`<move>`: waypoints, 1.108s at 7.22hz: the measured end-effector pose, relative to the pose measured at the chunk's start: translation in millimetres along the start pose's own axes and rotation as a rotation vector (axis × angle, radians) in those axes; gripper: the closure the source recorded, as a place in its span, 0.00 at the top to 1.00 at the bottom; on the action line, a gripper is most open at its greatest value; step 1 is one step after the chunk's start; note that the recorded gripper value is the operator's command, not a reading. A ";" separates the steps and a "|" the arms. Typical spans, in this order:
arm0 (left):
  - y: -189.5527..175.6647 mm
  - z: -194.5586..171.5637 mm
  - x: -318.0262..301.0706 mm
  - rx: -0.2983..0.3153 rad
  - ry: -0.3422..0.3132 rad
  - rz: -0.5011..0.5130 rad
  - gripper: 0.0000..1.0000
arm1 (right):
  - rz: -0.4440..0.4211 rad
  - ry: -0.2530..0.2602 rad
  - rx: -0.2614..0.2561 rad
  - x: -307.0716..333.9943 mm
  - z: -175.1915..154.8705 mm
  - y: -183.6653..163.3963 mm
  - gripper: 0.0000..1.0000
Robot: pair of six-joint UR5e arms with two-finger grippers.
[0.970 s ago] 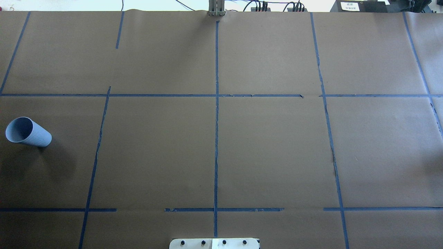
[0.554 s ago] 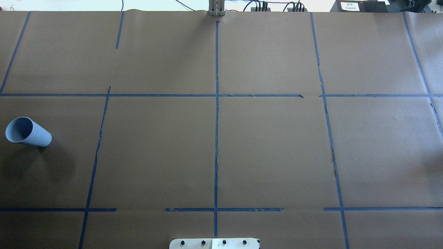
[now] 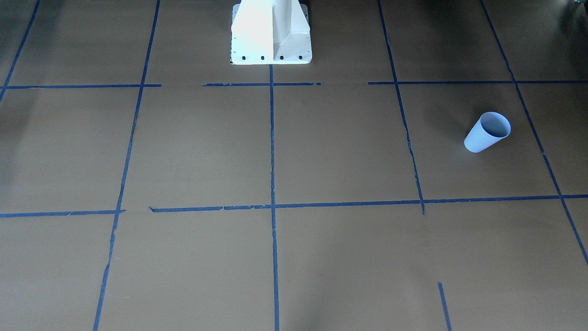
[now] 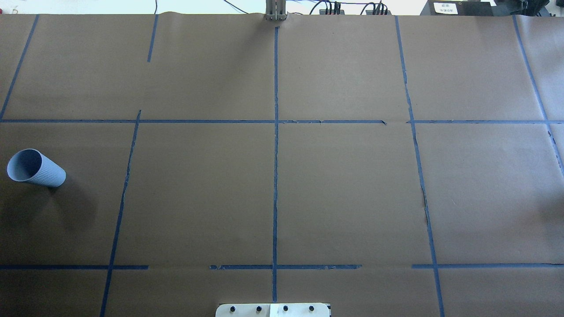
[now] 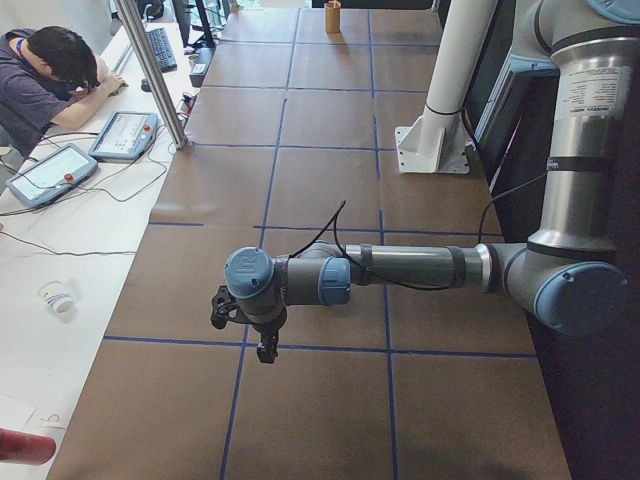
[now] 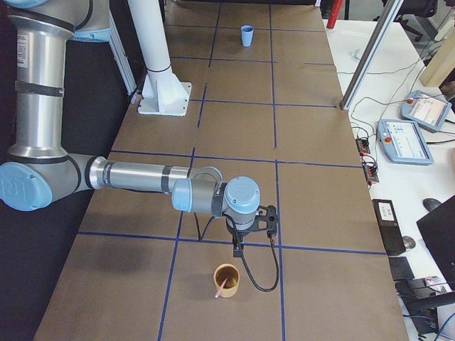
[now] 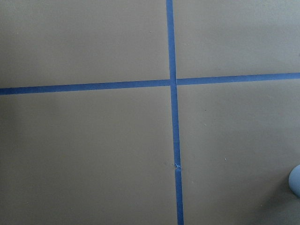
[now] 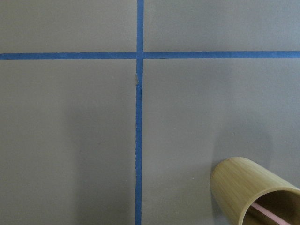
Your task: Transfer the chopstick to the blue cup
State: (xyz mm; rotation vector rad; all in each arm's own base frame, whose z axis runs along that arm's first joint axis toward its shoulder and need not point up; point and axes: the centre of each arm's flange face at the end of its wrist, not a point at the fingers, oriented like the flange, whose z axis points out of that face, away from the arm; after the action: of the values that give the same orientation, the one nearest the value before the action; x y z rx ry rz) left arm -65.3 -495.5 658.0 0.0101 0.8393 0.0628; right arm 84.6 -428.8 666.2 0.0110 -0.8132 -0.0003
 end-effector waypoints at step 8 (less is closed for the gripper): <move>28.7 51.1 146.0 0.081 0.058 -0.063 1.00 | -0.007 -0.001 0.009 -2.6 -3.5 -2.4 1.00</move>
State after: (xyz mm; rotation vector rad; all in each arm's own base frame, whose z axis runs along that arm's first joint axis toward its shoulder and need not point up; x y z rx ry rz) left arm 68.5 -457.3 584.6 0.0582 0.8991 -0.0303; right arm 85.3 -431.1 661.9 0.0225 -0.8142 -0.0037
